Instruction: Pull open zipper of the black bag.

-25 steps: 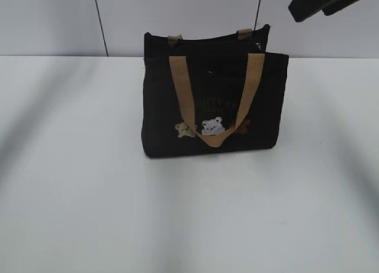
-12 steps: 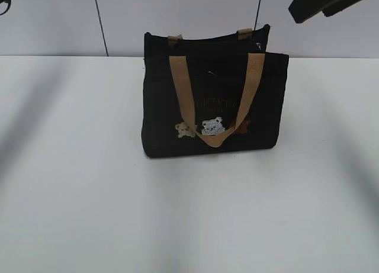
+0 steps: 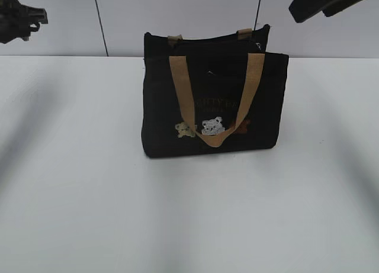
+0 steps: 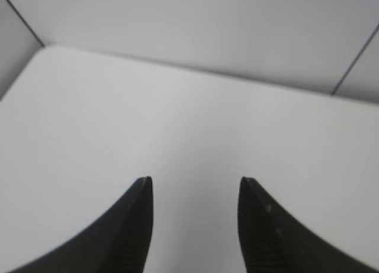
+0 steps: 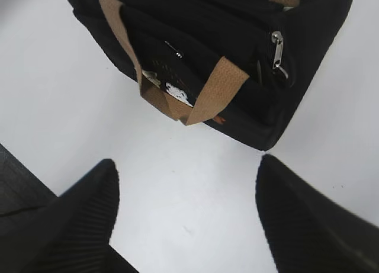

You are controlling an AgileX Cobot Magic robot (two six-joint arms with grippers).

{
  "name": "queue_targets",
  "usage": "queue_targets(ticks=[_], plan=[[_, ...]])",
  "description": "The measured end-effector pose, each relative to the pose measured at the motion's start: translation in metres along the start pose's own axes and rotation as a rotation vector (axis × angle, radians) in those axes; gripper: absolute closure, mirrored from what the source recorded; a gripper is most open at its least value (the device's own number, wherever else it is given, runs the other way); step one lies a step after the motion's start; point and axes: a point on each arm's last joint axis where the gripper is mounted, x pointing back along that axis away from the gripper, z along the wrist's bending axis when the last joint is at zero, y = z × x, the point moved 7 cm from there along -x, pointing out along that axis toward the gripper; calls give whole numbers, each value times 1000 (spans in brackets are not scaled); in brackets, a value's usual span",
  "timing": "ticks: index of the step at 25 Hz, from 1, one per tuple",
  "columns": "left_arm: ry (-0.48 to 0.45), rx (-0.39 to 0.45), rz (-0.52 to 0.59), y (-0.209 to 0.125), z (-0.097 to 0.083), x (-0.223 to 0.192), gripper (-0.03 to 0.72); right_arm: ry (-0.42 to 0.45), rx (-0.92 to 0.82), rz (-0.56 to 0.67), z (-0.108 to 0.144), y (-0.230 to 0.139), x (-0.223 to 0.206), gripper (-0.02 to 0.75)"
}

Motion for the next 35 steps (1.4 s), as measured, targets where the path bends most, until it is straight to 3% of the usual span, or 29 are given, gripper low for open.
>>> queue_targets(ticks=[5,9,17,20,23,28,35], plan=[[-134,-50,256,-26,-23,29,335,-35,-120,18,-6,-3,0,195],[-173,-57,378,-36,-23,60,335,-150,-259,49,-30,-14,5,195],[-144,-89,479,-41,-2,116,335,-361,-418,64,-108,-49,40,195],[-147,-95,463,-36,4,136,335,-401,-457,99,-121,-71,46,195],[-160,-92,407,-28,10,159,335,-398,-446,140,-110,-93,47,195],[-187,-72,315,-29,26,208,335,-378,-437,134,-70,-127,58,196],[-142,-96,257,-76,64,257,335,-381,-426,100,-17,-182,69,197]])
